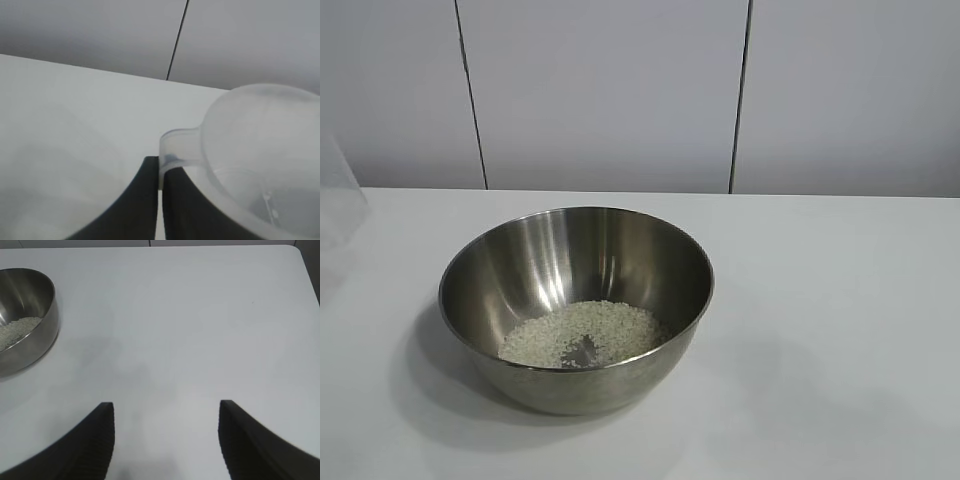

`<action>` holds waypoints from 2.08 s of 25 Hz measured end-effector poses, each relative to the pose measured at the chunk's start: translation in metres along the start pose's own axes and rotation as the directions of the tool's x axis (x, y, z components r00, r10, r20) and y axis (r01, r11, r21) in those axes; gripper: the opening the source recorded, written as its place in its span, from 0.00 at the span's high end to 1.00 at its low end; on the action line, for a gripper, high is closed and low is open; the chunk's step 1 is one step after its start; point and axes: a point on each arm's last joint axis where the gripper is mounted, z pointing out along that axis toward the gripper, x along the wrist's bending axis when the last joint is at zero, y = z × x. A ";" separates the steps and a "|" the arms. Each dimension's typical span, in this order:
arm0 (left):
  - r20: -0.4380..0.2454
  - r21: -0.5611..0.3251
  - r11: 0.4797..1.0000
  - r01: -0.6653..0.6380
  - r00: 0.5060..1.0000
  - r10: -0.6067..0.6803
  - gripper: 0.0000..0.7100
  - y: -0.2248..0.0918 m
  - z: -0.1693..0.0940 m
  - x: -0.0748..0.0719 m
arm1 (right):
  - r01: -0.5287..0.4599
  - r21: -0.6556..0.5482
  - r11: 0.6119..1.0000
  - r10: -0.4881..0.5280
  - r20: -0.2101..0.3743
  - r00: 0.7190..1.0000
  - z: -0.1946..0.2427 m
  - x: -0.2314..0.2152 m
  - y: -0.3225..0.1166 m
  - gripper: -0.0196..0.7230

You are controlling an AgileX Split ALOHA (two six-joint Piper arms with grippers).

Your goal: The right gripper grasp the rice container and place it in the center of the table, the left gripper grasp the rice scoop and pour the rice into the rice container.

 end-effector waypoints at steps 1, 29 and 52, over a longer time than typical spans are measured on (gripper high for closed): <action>0.019 0.014 1.000 -0.016 1.000 0.015 0.99 -0.008 0.003 0.000 | 0.000 0.000 1.000 0.000 0.000 1.000 0.000 0.000 0.000 0.41; 0.083 0.138 0.968 -0.208 0.977 0.198 0.59 -0.049 0.003 -0.002 | 0.000 0.000 1.000 0.000 0.000 1.000 0.000 0.000 0.000 0.41; -0.156 -0.020 0.990 0.137 0.978 -0.139 0.51 -0.006 -0.015 0.047 | 0.000 0.000 1.000 0.000 0.000 1.000 0.000 0.000 0.000 0.41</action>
